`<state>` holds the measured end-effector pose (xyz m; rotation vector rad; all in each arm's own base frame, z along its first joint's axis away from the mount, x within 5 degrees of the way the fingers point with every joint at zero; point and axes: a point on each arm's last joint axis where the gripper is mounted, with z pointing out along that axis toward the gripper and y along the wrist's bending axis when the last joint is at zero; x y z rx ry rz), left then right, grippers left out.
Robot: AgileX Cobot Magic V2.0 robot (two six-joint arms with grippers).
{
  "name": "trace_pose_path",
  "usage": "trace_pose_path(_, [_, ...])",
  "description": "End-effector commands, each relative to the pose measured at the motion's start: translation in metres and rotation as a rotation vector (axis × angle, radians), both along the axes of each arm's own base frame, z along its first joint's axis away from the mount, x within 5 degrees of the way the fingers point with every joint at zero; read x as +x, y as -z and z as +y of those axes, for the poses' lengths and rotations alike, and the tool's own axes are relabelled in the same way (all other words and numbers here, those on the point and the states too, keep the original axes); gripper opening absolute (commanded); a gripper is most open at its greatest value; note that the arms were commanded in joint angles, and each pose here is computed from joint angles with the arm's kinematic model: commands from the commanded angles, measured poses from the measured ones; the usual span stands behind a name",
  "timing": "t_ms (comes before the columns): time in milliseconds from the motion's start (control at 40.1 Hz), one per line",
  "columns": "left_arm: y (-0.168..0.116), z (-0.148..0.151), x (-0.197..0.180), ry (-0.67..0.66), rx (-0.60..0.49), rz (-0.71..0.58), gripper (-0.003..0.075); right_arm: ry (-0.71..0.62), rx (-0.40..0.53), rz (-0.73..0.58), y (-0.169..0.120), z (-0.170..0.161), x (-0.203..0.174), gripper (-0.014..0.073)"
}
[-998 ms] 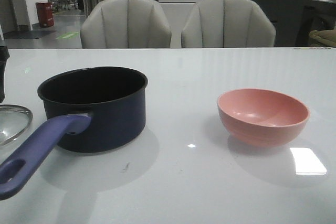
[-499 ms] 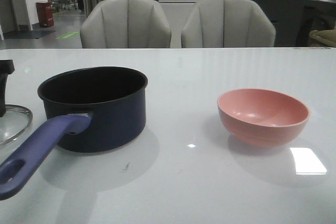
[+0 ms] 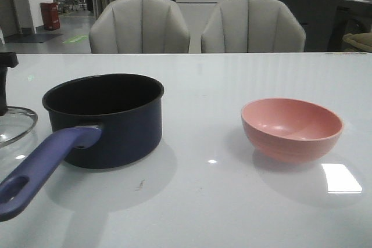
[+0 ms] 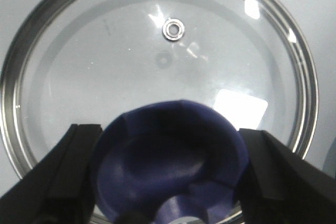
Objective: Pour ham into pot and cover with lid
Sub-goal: 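Grasp the lid knob with the left gripper and lift the lid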
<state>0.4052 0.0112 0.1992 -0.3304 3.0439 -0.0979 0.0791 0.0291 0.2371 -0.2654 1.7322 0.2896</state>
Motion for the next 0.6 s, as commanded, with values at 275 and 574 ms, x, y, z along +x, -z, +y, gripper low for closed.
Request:
trace_pose_path(275, [-0.082,-0.012,0.000,0.131,0.018,-0.189,0.0131,0.024,0.029,-0.094,-0.016,-0.002,0.002,0.0161])
trace_pose_path(574, [-0.154,-0.071,-0.007,0.319,0.017,-0.357,0.0131,0.024,0.029,-0.094,-0.016,-0.002,0.002,0.0161])
